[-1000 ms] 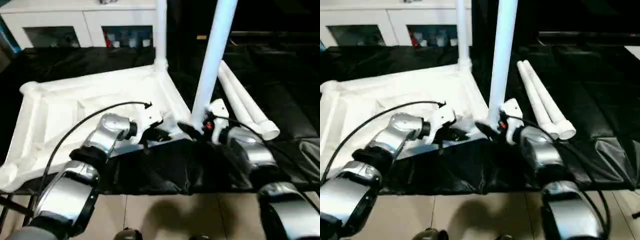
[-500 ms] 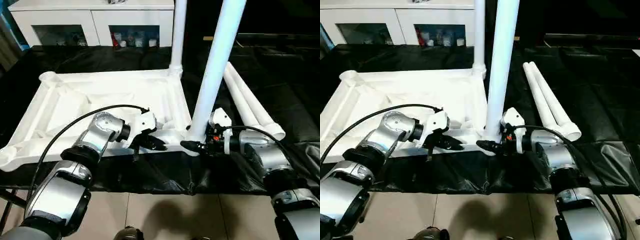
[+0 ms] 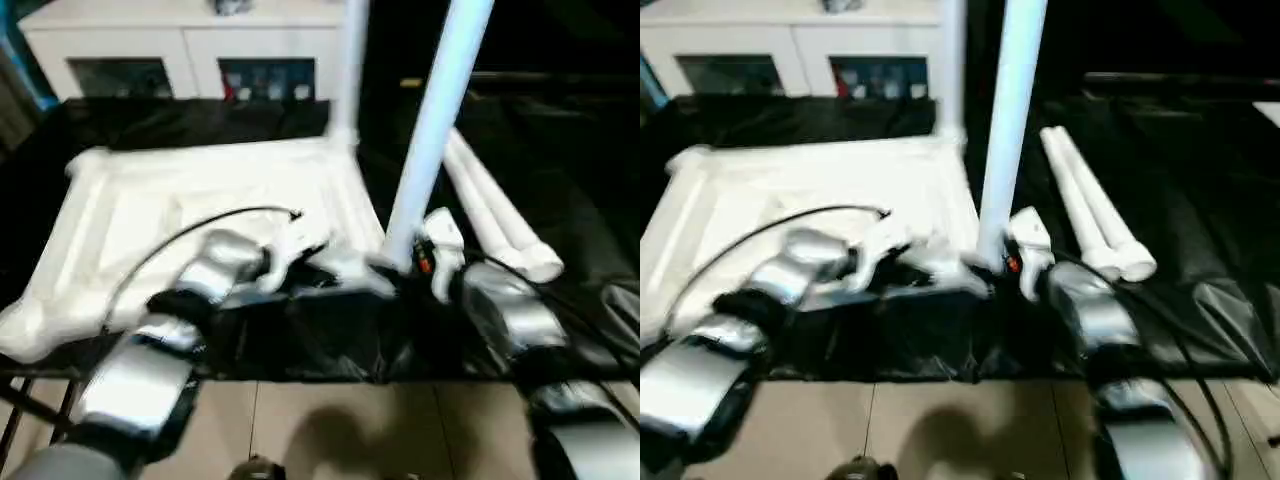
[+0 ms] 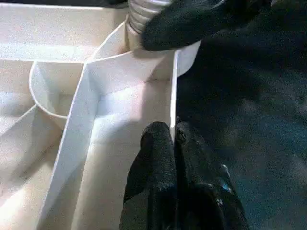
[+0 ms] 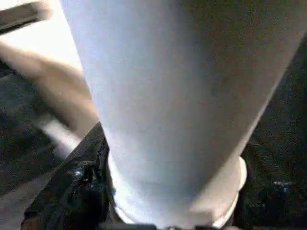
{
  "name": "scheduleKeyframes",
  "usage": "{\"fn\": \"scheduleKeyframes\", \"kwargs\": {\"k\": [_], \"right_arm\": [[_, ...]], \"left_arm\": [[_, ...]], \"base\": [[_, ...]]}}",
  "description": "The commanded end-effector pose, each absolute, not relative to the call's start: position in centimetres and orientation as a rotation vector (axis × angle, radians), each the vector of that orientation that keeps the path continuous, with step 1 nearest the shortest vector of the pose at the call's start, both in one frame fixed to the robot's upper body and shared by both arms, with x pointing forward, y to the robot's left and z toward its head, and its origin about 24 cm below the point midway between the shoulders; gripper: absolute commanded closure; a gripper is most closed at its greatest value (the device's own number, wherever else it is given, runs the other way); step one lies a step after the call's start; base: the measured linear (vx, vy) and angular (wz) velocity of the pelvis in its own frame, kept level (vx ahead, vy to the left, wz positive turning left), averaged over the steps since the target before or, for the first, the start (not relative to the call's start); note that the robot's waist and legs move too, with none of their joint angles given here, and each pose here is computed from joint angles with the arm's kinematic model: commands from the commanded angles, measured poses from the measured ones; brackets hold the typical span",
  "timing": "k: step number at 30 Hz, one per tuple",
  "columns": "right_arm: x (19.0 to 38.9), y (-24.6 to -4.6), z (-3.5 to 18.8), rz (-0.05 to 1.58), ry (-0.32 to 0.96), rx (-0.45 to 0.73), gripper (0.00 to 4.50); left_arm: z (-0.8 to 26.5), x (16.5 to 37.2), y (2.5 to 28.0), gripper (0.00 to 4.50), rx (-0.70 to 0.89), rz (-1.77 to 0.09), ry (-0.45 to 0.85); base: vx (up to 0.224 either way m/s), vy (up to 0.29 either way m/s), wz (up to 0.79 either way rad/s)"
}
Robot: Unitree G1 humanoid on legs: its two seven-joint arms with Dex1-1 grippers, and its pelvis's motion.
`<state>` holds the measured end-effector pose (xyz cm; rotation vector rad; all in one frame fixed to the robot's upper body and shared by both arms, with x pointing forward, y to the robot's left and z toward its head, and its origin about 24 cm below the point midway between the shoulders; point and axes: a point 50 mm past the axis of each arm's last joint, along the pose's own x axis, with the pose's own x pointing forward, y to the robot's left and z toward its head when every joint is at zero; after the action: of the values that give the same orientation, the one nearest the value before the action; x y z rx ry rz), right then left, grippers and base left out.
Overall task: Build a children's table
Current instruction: Insert table leg to table base
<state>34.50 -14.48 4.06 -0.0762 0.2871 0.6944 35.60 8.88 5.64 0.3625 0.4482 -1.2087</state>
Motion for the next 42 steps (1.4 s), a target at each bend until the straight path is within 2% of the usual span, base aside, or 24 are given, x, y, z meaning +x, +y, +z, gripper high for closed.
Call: {"fn": "scheduleKeyframes", "kwargs": {"k": [1, 3, 5, 7, 8, 10, 13, 15, 16, 19, 23, 26, 28, 32, 36, 42], "right_arm": [[34.5, -12.1, 2.5, 0.594, 0.343, -0.017, 1.73], [34.6, -11.6, 2.5, 0.559, 0.342, -0.004, 1.73], [34.9, -10.0, 2.6, 0.509, 0.312, 0.016, 1.73], [34.9, -9.5, 2.6, 0.497, 0.297, 0.019, 1.73], [35.0, -9.2, 2.7, 0.481, 0.286, 0.024, 1.38], [35.1, -9.2, 2.9, 0.485, 0.271, 0.058, 1.03], [35.1, -9.4, 3.0, 0.501, 0.258, 0.065, 0.9], [35.0, -10.1, 3.4, 0.558, 0.232, 0.034, 0.62], [34.8, -10.9, 3.6, 0.625, 0.217, 0.005, 0.62], [34.6, -12.1, 3.6, 0.688, 0.222, -0.064, 0.62], [33.8, -14.2, 4.0, 0.856, 0.241, -0.101, 0.62], [33.6, -14.9, 4.3, 0.911, 0.249, -0.072, 0.62], [33.5, -15.0, 4.4, 0.921, 0.249, -0.062, 0.62], [33.1, -15.1, 4.3, 0.952, 0.246, -0.02, 1.04], [32.6, -15.0, 3.6, 0.966, 0.257, 0.016, 1.27], [32.1, -14.9, 3.0, 0.956, 0.271, 0.034, 1.4]], "left_arm": [[6.5, 36.5, 6.8, 4.5, 0.3, -1.076, 0.392], [6.5, 36.5, 6.3, 4.5, 0.288, -1.064, 0.387], [6.5, 36.2, 4.8, 4.5, 0.292, -1.064, 0.362], [6.4, 36.1, 4.3, 4.5, 0.292, -1.068, 0.353], [6.4, 36.0, 4.0, 4.5, 0.286, -1.074, 0.346], [6.4, 35.8, 4.0, 4.5, 0.283, -1.094, 0.338], [6.4, 35.7, 4.2, 4.5, 0.293, -1.122, 0.327], [6.4, 35.6, 4.9, 4.5, 0.305, -1.163, 0.318], [6.3, 35.4, 5.7, 4.5, 0.319, -1.207, 0.316], [6.3, 35.1, 6.5, 4.5, 0.334, -1.276, 0.311], [6.3, 34.6, 8.0, 4.5, 0.382, -1.38, 0.34], [6.4, 34.6, 8.6, 4.5, 0.391, -1.392, 0.344], [6.4, 34.7, 8.7, 4.5, 0.393, -1.39, 0.344], [6.5, 34.8, 9.1, 4.5, 0.404, -1.384, 0.342], [6.6, 34.8, 9.5, 4.5, 0.41, -1.387, 0.336], [6.6, 34.8, 9.7, 4.5, 0.401, -1.375, 0.326]], "base": [[0.0, 0.0, 0.0], [0.0, 0.0, 0.0], [0.0, 0.0, 0.0], [0.0, 0.0, 0.0], [0.0, 0.0, 0.0], [0.0, 0.0, 0.0], [0.0, 0.0, 0.0], [0.0, 0.0, 0.0], [0.0, 0.0, 0.0], [0.0, 0.0, 0.0], [0.0, 0.0, 0.0], [0.0, 0.0, 0.0], [0.0, 0.0, 0.0], [0.0, 0.0, 0.0], [0.0, 0.0, 0.0], [0.0, 0.0, 0.0]]}}
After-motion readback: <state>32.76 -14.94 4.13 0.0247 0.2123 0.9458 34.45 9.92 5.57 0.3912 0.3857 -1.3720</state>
